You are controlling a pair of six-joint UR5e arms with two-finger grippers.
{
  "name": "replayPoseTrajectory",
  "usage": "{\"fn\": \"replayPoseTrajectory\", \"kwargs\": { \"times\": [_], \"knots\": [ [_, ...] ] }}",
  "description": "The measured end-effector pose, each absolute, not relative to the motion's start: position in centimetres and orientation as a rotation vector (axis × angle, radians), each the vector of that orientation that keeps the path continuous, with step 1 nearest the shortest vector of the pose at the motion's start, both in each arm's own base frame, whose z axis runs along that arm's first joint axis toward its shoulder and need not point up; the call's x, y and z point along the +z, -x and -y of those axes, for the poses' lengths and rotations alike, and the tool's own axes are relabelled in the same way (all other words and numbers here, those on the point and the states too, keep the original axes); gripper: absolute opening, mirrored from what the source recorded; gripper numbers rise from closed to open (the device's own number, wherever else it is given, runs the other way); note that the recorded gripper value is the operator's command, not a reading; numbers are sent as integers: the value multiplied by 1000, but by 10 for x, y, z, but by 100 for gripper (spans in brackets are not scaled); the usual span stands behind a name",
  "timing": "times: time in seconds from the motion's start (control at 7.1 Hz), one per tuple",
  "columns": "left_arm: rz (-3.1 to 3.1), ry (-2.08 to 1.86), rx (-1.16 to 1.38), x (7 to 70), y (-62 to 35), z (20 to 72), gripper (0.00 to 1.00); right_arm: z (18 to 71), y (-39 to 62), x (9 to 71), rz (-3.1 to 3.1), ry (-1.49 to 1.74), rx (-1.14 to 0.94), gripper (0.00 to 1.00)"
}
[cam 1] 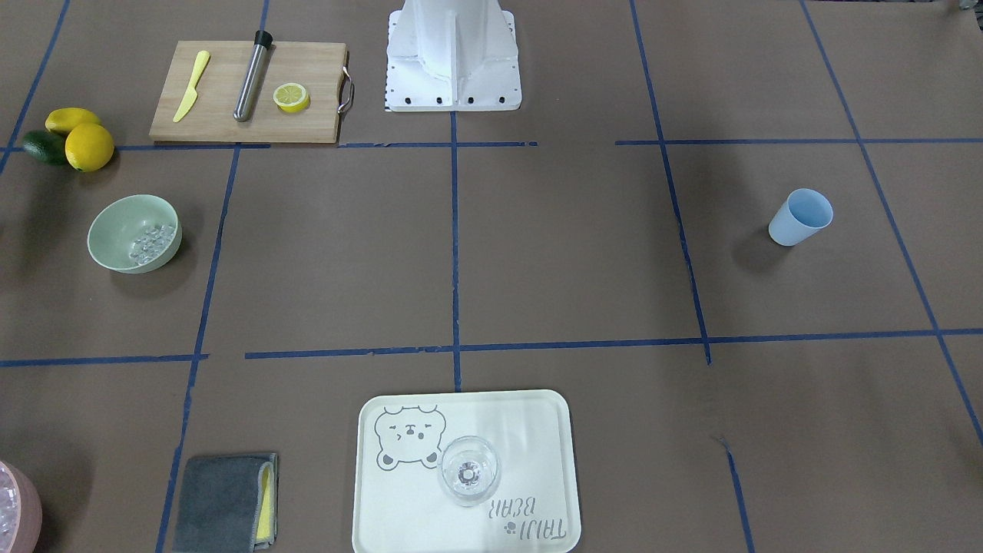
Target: Pour ice into bowl
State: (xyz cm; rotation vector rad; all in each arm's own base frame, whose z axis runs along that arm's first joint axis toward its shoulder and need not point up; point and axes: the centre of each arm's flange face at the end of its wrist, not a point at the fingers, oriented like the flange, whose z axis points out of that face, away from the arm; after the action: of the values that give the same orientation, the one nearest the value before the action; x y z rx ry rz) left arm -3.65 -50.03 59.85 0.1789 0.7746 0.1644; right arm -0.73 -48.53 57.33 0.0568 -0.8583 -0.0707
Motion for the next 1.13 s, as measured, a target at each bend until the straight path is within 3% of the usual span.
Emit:
{"fn": "replayPoseTrajectory", "kwargs": {
  "times": [0.7,1.13],
  "knots": [
    [-709,-94,190,678,42,479,100,480,7,571,880,-57,-67,100],
    [-763,-156,203,650,44,455,100,476,6,572,875,-56,-63,100]
  ]
}}
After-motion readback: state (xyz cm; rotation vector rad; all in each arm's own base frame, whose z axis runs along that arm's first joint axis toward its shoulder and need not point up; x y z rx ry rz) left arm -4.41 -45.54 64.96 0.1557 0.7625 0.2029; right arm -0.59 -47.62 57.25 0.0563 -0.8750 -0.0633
